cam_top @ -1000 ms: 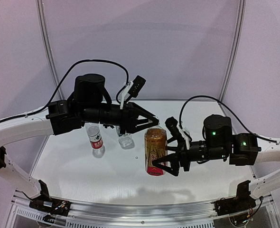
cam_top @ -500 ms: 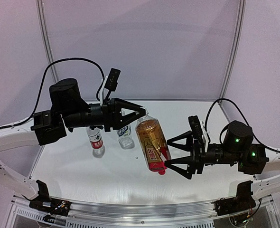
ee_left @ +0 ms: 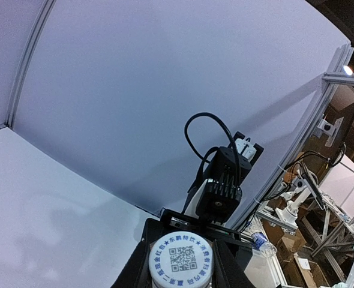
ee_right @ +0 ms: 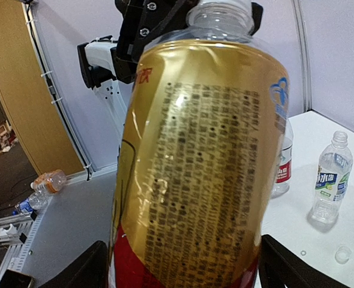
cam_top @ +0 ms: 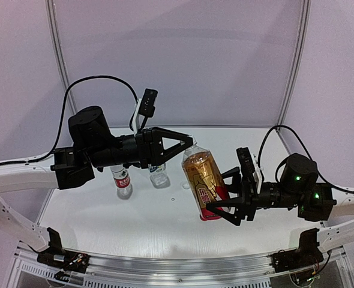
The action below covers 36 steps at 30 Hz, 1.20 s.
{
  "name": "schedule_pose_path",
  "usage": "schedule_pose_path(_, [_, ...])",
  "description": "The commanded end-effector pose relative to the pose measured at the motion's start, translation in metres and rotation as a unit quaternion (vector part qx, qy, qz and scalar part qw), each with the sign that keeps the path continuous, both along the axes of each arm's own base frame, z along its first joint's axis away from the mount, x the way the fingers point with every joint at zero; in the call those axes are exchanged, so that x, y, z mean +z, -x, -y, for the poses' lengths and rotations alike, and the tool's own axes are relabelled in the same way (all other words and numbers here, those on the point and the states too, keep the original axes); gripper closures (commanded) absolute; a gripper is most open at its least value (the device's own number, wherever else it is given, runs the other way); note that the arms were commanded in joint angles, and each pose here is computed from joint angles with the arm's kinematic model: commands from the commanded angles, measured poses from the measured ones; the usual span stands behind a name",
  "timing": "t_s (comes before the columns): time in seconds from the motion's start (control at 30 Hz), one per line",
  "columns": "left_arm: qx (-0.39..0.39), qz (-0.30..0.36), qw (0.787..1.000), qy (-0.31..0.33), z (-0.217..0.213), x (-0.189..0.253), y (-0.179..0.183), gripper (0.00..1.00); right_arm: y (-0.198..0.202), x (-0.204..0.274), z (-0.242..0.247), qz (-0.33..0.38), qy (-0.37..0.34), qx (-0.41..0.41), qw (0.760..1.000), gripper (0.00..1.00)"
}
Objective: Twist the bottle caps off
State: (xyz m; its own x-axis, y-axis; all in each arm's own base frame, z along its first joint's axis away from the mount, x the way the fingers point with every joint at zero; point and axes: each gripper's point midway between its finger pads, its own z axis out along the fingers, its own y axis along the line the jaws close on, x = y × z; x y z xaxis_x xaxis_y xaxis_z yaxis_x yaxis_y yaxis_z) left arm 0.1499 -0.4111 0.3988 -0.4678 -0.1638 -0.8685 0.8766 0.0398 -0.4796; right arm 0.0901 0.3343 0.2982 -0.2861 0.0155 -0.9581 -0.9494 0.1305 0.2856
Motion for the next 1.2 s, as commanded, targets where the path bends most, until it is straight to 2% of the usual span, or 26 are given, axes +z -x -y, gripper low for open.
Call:
schedule_pose_path(0.0, [-0.001,0.014,1.000,0.014,0.008,0.007,0.005,0.91,-0.004,-0.003,-0.002,-0.002,0.005,-0.012,1.000,0.19])
schedule_pose_path(0.17, [0.006,0.024,1.000,0.010,0.011,0.004,0.006,0.91,-0.012,-0.005,0.001,-0.005,0.007,-0.039,0.999,0.26])
schedule_pose_path(0.27, [0.011,0.028,0.999,0.011,0.013,0.004,0.007,0.91,-0.017,-0.007,0.002,-0.007,0.012,-0.053,0.998,0.27])
schedule_pose_path(0.43, [0.024,0.039,0.999,0.004,0.017,0.001,0.008,0.91,-0.017,-0.007,0.001,-0.009,0.015,-0.052,0.998,0.15])
schedule_pose_path(0.57, [0.026,0.048,0.999,0.001,0.019,0.000,0.010,0.91,-0.017,-0.007,0.002,-0.007,0.014,-0.053,0.998,0.14])
schedule_pose_path(0.77, [0.030,0.053,0.998,-0.002,0.019,-0.001,0.011,0.90,-0.017,-0.006,0.003,-0.006,0.011,-0.053,0.999,0.35])
schedule_pose_path(0.83, [0.034,0.055,0.998,-0.004,0.018,-0.003,0.011,0.87,-0.017,-0.005,0.003,-0.006,0.011,-0.054,0.998,0.43])
schedule_pose_path(0.9, [0.038,0.057,0.998,-0.007,0.017,-0.004,0.010,0.76,-0.017,-0.005,0.003,-0.006,0.011,-0.054,0.998,0.48])
schedule_pose_path(1.0, [0.045,0.065,0.997,-0.020,0.013,-0.008,0.009,0.37,-0.016,-0.004,0.003,-0.006,0.010,-0.051,0.999,0.49])
schedule_pose_path(1.1, [0.052,0.092,0.994,-0.031,0.004,-0.009,0.011,0.10,-0.014,-0.003,0.002,-0.006,0.008,-0.044,0.999,0.50])
schedule_pose_path(1.17, [0.056,0.111,0.992,-0.034,-0.005,-0.007,0.012,0.06,-0.009,-0.001,0.001,-0.006,0.007,-0.031,0.999,0.50])
